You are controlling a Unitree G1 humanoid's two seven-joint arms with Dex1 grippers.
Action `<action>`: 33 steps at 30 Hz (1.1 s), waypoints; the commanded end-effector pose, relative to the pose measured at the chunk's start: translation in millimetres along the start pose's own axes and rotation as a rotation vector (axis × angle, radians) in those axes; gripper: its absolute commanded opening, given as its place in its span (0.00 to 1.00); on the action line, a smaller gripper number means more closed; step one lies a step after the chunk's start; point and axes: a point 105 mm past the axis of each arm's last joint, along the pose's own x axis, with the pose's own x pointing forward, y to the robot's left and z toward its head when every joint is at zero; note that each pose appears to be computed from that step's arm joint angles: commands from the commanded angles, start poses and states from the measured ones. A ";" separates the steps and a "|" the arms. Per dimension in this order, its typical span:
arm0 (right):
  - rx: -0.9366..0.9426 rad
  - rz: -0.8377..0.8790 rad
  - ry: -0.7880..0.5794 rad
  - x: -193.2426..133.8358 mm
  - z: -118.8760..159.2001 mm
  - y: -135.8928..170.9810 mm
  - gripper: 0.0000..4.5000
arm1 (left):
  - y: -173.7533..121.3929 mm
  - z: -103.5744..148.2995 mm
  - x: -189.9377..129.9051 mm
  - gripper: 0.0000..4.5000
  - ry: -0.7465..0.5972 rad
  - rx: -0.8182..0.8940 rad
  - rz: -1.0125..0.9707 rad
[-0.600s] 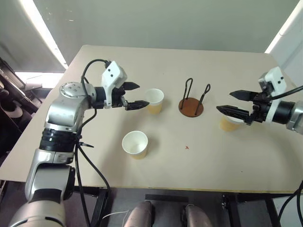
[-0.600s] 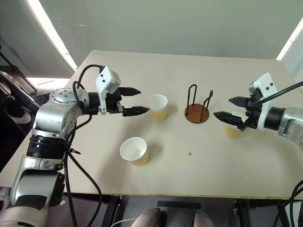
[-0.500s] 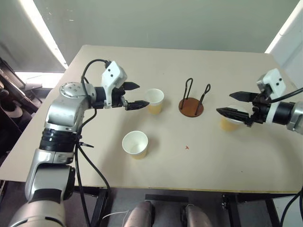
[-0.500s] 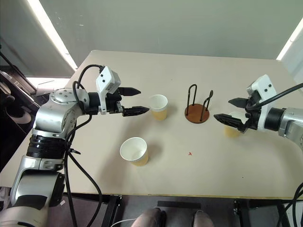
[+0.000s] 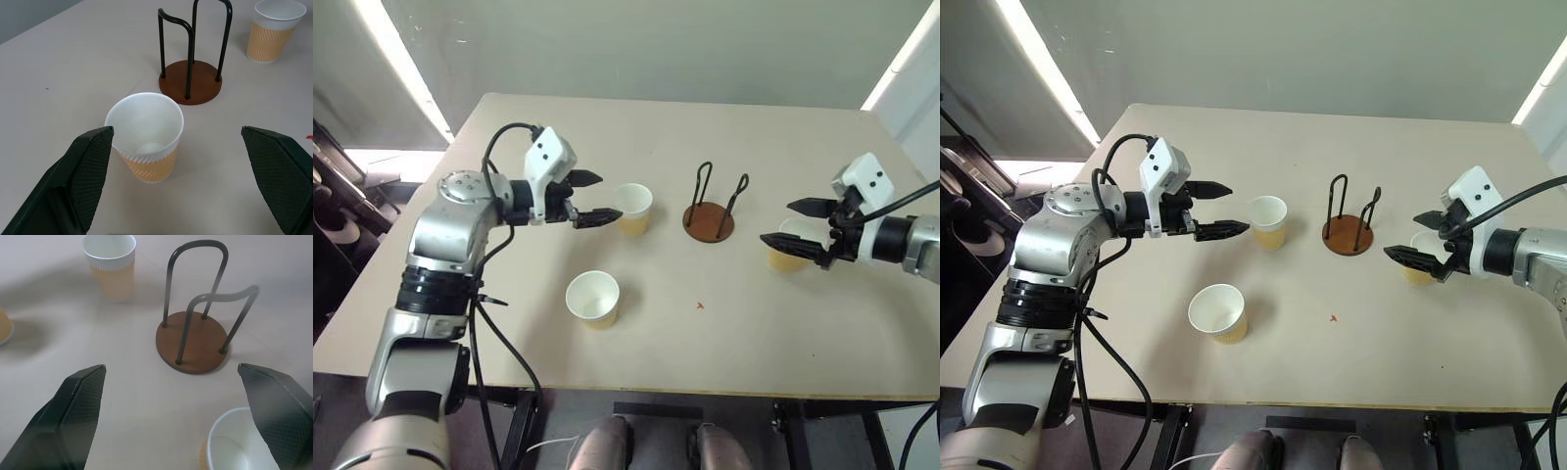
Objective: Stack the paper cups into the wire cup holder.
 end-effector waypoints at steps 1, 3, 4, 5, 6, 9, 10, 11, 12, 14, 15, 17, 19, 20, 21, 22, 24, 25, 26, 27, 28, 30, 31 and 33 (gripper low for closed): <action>-0.031 -0.026 -0.021 0.5 7.5 -5.3 0.99 | 2.0 14.5 -2.6 1.00 -0.041 0.035 0.008; -0.028 -0.024 -0.016 4.0 6.0 -5.8 0.99 | 1.6 14.1 -2.8 1.00 -0.038 0.036 0.003; -0.027 -0.023 -0.013 6.3 5.1 -6.2 0.99 | 1.7 13.9 -2.6 1.00 -0.037 0.037 0.003; -0.027 -0.023 -0.005 10.0 2.9 -6.5 0.99 | 1.8 13.9 -2.3 1.00 -0.036 0.038 0.003; -0.027 -0.021 0.005 13.7 0.4 -6.6 0.99 | 1.8 13.9 -2.0 1.00 -0.037 0.038 0.003; -0.028 -0.012 0.030 24.3 -7.4 -6.3 0.99 | 1.2 14.6 -0.4 1.00 -0.041 0.038 0.001; -0.029 -0.012 0.039 28.7 -9.8 -6.9 0.99 | 0.9 14.7 -0.1 1.00 -0.042 0.039 0.000; -0.030 -0.011 0.043 32.2 -10.9 -7.5 0.99 | 0.8 14.6 0.0 1.00 -0.042 0.038 -0.001; -0.031 -0.011 0.045 35.6 -11.3 -8.3 0.99 | 0.9 14.1 -0.3 1.00 -0.039 0.039 0.000; -0.036 -0.011 0.047 41.3 -11.2 -10.6 0.99 | 1.5 13.8 -1.2 1.00 -0.037 0.040 0.003; -0.037 -0.012 0.047 43.2 -11.3 -11.6 0.99 | 1.6 13.9 -1.3 1.00 -0.037 0.041 0.004; -0.045 -0.019 0.052 48.0 -12.1 -14.9 0.99 | 1.8 14.1 -1.6 1.00 -0.038 0.041 0.005; -0.054 -0.028 0.055 54.3 -11.7 -18.6 0.99 | 1.8 14.3 -1.7 1.00 -0.038 0.041 0.007; -0.059 -0.034 0.054 58.2 -10.7 -20.7 0.99 | 1.7 14.4 -1.9 1.00 -0.039 0.040 0.008; -0.060 -0.035 0.052 61.3 -9.6 -21.9 0.99 | 1.7 14.4 -2.0 1.00 -0.039 0.039 0.008; -0.061 -0.036 0.052 63.2 -9.0 -22.7 0.99 | 1.5 14.4 -2.0 1.00 -0.039 0.039 0.008; -0.064 -0.032 0.049 68.0 -7.9 -23.3 0.99 | 1.3 14.6 -2.2 1.00 -0.039 0.038 0.007; -0.066 -0.031 0.048 70.2 -7.6 -23.5 0.99 | 1.2 14.6 -2.2 1.00 -0.039 0.038 0.008; -0.068 -0.029 0.047 72.1 -7.3 -23.6 0.99 | 1.3 14.6 -2.3 1.00 -0.039 0.038 0.008; -0.070 -0.029 0.048 74.1 -7.2 -24.1 0.99 | 1.3 14.6 -2.3 1.00 -0.038 0.039 0.009; -0.073 -0.028 0.048 75.6 -7.3 -24.5 0.99 | 1.3 14.6 -2.4 1.00 -0.038 0.039 0.009; -0.077 -0.029 0.049 77.5 -7.2 -26.6 0.99 | 1.6 14.4 -2.8 1.00 -0.037 0.039 0.012; -0.078 -0.032 0.049 77.9 -7.0 -27.8 0.99 | 1.8 14.1 -3.0 1.00 -0.036 0.039 0.012; -0.078 -0.035 0.048 78.6 -6.5 -29.4 0.99 | 1.6 13.9 -3.4 1.00 -0.036 0.038 0.012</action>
